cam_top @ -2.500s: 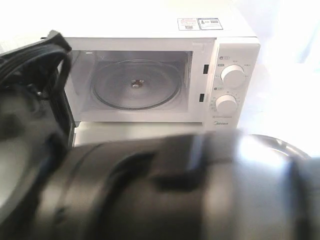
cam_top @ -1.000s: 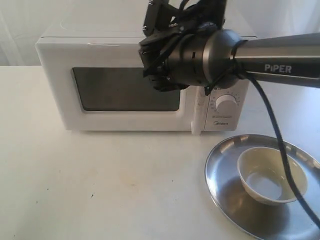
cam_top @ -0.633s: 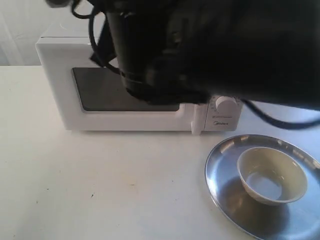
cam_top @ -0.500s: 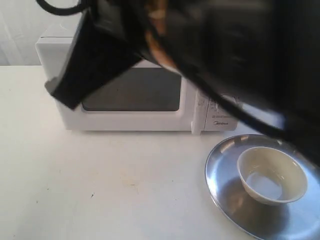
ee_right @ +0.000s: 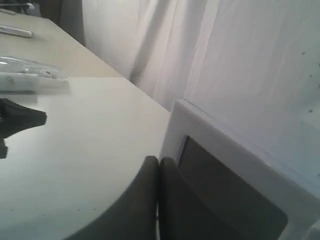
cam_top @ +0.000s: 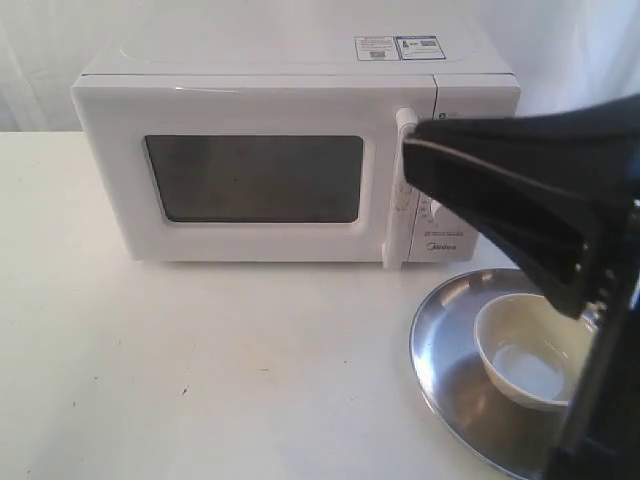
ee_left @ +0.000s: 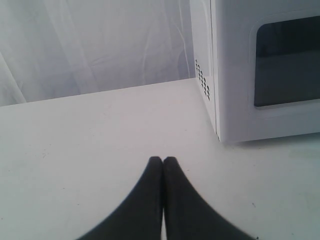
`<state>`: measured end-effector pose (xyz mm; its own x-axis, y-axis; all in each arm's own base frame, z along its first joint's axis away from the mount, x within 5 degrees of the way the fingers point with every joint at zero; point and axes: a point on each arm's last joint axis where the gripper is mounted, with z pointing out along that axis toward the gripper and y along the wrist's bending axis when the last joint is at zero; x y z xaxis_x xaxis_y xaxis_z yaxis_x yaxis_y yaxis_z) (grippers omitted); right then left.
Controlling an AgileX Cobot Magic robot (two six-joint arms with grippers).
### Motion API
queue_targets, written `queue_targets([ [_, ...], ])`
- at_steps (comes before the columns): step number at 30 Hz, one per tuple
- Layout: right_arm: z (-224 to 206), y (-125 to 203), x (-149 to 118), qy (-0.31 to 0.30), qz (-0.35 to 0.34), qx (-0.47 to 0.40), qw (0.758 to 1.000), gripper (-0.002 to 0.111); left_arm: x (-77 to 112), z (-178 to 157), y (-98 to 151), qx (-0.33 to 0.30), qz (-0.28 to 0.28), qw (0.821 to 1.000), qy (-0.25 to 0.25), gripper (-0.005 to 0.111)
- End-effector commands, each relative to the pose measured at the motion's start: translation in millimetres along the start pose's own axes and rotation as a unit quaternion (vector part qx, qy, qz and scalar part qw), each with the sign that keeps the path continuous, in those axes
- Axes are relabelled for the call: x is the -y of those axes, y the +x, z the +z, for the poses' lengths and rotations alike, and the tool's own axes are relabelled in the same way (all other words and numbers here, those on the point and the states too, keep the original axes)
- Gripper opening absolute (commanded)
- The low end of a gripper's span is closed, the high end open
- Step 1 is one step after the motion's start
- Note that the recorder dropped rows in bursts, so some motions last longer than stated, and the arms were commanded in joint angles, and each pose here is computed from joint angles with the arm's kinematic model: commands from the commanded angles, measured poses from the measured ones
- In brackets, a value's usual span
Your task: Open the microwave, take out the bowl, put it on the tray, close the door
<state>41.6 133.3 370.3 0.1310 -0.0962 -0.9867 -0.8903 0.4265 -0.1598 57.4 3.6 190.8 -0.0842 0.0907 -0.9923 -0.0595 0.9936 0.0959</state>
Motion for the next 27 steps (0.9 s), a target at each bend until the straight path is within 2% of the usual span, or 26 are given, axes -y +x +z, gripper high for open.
queue_targets([
  [1, -12.1, 17.3, 2.3, -0.003, 0.093, -0.023, 0.995, 0.0, 0.0, -0.3, -1.4, 0.004, -0.004, 1.0, 0.001, 0.0],
  [11, -16.1, 23.2, 8.2, 0.024, 0.113, -0.042, 0.992, 0.0, 0.0, -0.3, -1.4, 0.004, -0.004, 1.0, 0.001, 0.0],
  [14, -16.2, 21.0, 9.5, 0.029, 0.099, -0.034, 0.994, 0.0, 0.0, -0.3, -1.4, 0.004, -0.004, 1.0, 0.001, 0.0],
  [20, -28.2, 25.0, 16.4, 0.032, 0.117, -0.008, 0.993, 0.0, 0.0, -0.3, -1.4, 0.004, -0.004, 1.0, 0.001, 0.0],
  [23, -37.2, 38.5, 22.5, 0.052, 0.12, 0.015, 0.991, 0.0, 0.0, -0.3, -1.4, 0.004, -0.004, 1.0, 0.001, 0.0],
  [27, -53.7, 65.0, 31.4, 0.12, 0.123, 0.044, 0.984, 0.0, 0.0, -0.3, -1.4, 0.004, -0.004, 1.0, 0.001, 0.0],
])
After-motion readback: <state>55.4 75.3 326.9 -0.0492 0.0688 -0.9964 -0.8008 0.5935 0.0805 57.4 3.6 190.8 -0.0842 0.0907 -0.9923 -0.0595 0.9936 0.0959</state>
